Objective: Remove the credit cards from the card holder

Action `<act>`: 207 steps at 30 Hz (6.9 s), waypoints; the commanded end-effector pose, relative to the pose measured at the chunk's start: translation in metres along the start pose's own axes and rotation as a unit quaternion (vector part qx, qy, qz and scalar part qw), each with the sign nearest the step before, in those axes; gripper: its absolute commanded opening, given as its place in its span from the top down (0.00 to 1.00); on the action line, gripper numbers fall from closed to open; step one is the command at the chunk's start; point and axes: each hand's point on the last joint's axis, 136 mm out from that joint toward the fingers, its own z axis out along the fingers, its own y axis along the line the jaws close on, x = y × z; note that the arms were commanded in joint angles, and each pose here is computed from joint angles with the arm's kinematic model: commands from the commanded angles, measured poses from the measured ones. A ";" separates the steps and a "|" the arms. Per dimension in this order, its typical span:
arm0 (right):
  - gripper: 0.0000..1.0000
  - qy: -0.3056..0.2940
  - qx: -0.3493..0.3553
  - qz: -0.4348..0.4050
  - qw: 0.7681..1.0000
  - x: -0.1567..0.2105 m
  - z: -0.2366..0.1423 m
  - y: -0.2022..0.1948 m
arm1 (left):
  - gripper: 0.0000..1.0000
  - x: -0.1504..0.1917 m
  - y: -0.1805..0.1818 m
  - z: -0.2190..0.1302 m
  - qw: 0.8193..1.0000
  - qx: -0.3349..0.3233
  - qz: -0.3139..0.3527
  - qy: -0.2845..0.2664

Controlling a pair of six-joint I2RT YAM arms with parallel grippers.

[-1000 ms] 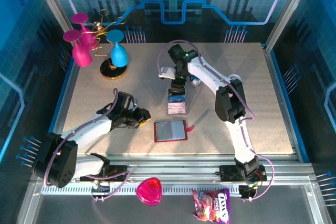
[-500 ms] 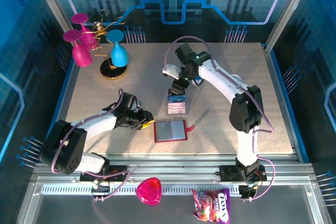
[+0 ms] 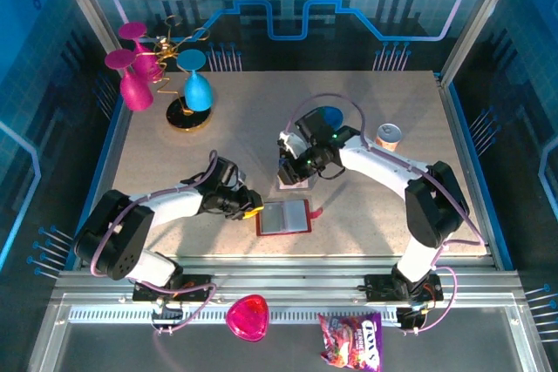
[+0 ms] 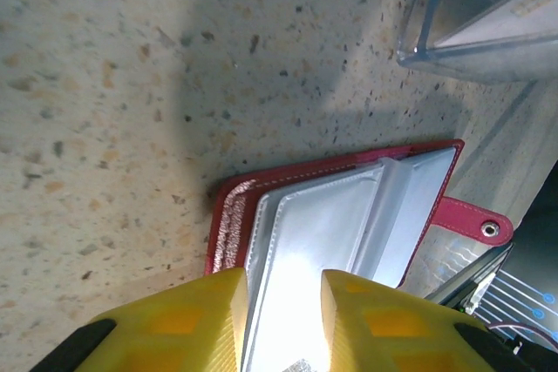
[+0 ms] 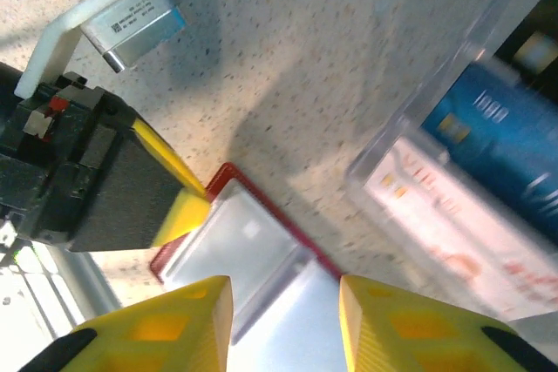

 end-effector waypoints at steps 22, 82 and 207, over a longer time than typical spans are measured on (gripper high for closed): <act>0.65 0.070 -0.103 0.235 0.964 0.064 0.063 0.051 | 0.93 0.025 0.020 0.000 1.000 -0.016 -0.013 0.012; 0.59 0.083 -0.094 0.284 0.951 0.087 0.082 0.030 | 0.83 0.022 0.001 -0.009 1.000 -0.018 -0.008 0.017; 0.60 -0.002 -0.097 0.309 0.946 0.078 0.007 0.014 | 0.44 0.025 -0.052 0.014 0.998 0.044 0.009 0.042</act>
